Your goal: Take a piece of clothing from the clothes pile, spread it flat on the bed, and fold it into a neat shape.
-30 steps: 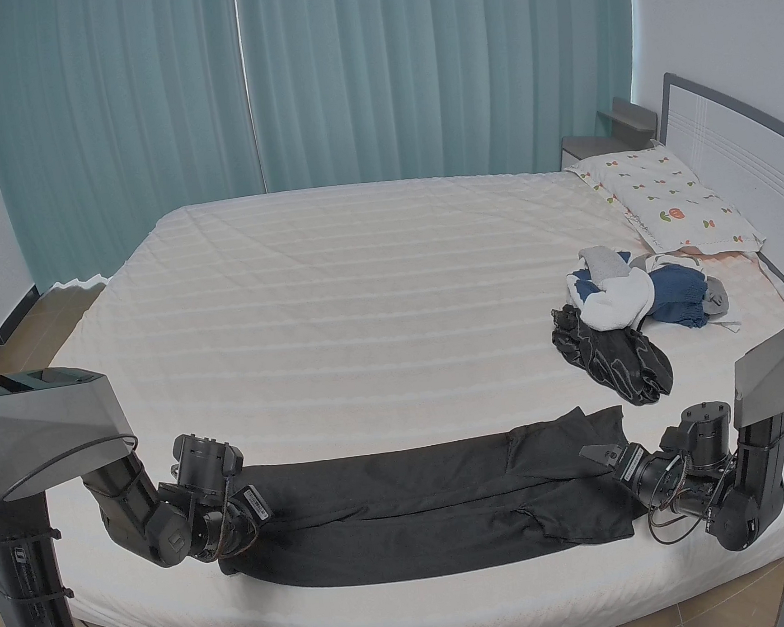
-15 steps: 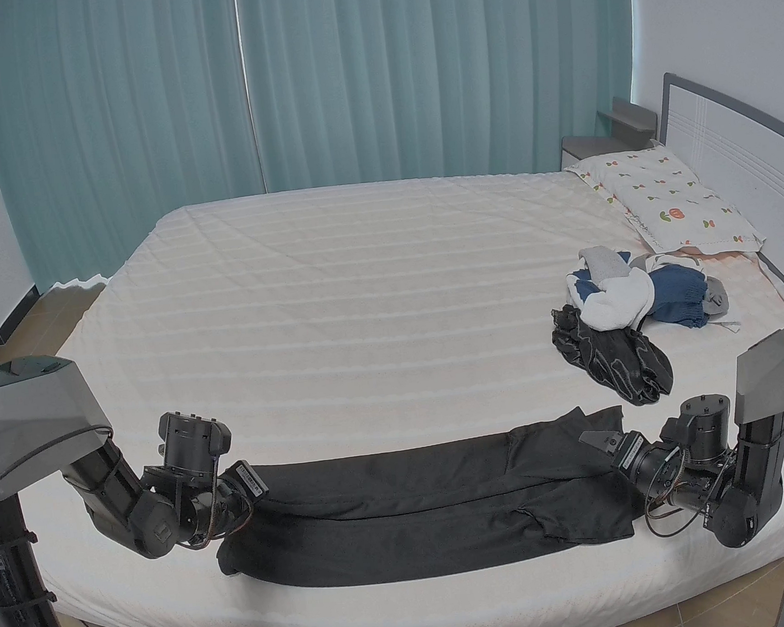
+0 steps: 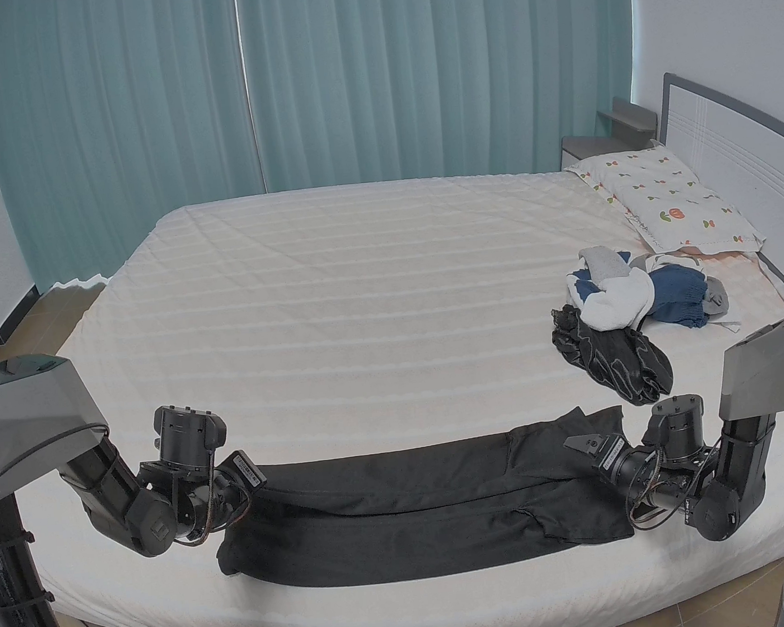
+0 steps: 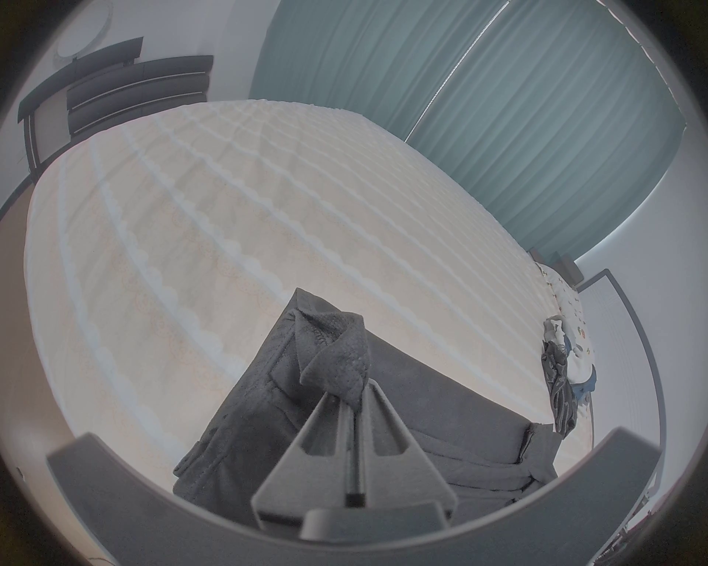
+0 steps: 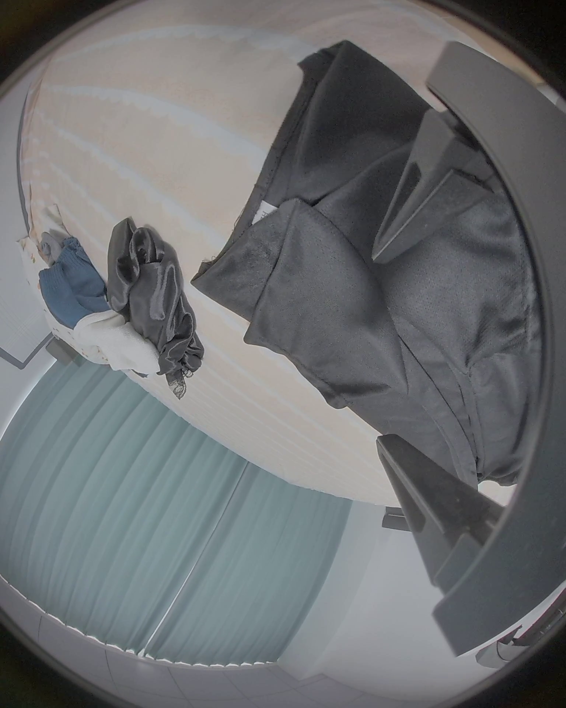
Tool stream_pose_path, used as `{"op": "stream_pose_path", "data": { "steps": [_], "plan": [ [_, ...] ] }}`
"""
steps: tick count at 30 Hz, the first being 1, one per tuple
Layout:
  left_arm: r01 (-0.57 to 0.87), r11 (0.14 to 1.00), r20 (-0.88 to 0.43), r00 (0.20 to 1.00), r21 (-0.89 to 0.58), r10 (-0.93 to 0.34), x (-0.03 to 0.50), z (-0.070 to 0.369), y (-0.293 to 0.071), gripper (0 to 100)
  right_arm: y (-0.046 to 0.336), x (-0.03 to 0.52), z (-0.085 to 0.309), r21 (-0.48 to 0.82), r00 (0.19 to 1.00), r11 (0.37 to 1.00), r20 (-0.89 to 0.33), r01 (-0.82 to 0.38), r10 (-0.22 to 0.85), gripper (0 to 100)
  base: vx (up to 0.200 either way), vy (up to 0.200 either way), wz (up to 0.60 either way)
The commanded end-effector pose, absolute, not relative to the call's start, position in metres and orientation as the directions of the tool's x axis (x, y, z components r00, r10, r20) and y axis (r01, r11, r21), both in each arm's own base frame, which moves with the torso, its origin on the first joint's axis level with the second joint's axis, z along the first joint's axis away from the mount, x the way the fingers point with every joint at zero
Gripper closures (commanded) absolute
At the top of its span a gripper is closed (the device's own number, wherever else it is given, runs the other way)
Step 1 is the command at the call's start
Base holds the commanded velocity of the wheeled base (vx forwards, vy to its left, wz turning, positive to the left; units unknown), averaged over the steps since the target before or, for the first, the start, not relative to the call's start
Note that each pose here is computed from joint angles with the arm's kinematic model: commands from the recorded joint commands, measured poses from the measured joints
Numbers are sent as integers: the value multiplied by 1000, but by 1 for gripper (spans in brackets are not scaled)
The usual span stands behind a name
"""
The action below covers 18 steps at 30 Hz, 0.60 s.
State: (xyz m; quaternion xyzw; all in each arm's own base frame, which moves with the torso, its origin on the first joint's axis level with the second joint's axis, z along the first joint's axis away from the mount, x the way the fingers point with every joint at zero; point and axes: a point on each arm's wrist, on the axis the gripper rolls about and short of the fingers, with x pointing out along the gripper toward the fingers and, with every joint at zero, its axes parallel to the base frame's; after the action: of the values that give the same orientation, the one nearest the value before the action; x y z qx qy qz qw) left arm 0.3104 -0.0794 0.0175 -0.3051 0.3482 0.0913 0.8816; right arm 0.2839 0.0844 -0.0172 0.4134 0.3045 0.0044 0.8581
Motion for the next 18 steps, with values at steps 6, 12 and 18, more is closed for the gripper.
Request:
{"op": "stream_pose_path", "data": {
  "steps": [6,12,18],
  "plan": [
    [-373,793,-663,747,-481,-50,312,19,-79,100,95,295,-31,695,819,665,-532,276,216,0,0,0,0],
    [-373,794,-664,746,-479,-50,312,19,-79,100,97,295,-31,685,812,670,-544,285,211,0,0,0,0],
    [-372,794,-663,747,-480,-50,313,19,-79,100,98,304,-33,673,821,673,-545,308,170,0,0,0,0]
  ]
}}
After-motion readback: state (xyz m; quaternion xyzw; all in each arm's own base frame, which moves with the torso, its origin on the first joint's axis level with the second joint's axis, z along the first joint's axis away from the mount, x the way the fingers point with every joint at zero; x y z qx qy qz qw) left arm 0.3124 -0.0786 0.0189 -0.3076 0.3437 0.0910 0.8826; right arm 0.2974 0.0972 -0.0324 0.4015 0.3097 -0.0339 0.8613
